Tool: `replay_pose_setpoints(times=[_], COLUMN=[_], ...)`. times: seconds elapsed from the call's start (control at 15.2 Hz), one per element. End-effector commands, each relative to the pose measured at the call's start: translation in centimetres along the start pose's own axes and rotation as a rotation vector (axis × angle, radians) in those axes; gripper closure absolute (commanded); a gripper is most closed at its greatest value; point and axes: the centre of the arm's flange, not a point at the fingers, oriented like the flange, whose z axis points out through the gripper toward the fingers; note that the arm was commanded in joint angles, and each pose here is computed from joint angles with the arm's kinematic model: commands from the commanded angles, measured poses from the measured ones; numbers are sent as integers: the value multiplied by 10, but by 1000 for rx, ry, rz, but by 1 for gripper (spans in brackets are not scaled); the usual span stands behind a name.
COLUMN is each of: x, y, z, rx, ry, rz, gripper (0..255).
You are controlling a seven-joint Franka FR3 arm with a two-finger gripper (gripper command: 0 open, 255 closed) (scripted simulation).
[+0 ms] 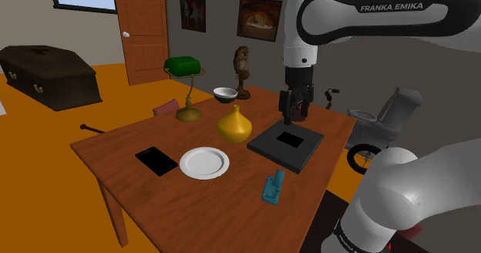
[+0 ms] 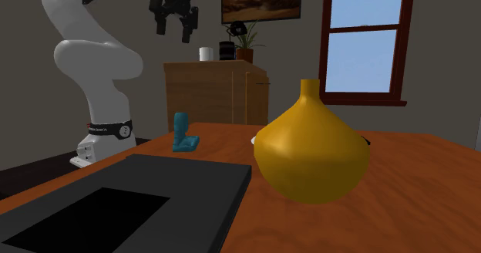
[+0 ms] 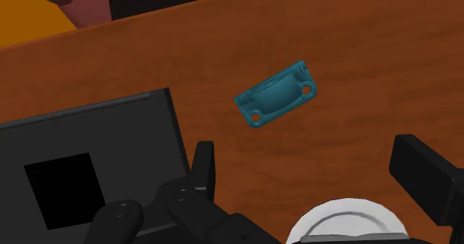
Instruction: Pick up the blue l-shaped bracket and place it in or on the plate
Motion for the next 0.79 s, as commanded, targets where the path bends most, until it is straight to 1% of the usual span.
replay_pose_setpoints(times=[0.0, 0.73], x=[0, 5], y=[0, -43], z=[0, 142], rx=[0, -131], ry=[0, 147], rz=[0, -319], gripper=[0, 0])
